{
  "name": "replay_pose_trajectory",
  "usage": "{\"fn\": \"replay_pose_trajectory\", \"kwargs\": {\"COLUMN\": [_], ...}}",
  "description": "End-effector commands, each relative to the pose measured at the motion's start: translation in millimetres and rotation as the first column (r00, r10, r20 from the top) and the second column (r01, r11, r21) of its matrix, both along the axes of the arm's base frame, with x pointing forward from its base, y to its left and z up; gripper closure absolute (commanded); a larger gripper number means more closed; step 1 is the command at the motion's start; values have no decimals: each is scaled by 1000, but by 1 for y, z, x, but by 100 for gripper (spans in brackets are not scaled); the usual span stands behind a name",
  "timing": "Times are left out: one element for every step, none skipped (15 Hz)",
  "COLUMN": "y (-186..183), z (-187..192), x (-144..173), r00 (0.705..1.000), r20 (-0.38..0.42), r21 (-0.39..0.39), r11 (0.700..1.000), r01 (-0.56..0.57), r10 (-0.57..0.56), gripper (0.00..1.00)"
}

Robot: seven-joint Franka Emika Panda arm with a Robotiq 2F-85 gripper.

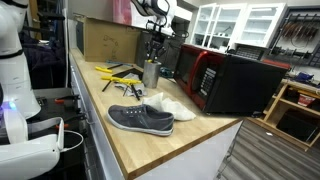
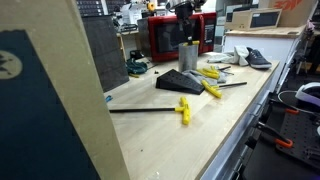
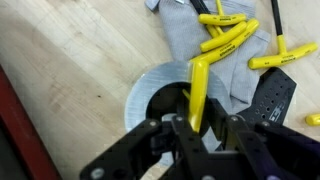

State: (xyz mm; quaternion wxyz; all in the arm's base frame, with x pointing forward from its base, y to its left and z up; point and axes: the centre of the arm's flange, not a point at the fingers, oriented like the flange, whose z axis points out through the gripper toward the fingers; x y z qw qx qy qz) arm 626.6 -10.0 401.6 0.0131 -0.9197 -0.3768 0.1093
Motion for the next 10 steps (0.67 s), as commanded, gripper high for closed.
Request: {"fn": "replay_pose_trajectory", "kwargs": {"y": [3, 4, 6, 8, 9, 10, 11, 12, 14, 17], "z": [5, 9, 12, 18, 23, 29, 36, 45, 55, 67], "x": [-4, -5, -7, -10, -12, -15, -18, -21, -25, -28], "r00": [1000, 1000, 1000, 1000, 999, 999, 999, 998, 997, 996], "r20": [-15, -10, -4, 5, 14, 25, 34, 47, 64, 81], "r21": [14, 15, 16, 14, 10, 3, -1, -7, -8, -11], "r11": [1000, 1000, 1000, 1000, 999, 999, 999, 999, 999, 999], "r01": [-23, -25, -26, -28, -32, -35, -37, -38, -43, -46], "r10": [23, 25, 26, 28, 31, 35, 37, 39, 43, 47], "gripper": [99, 100, 96, 96, 96, 96, 96, 96, 96, 96]}}
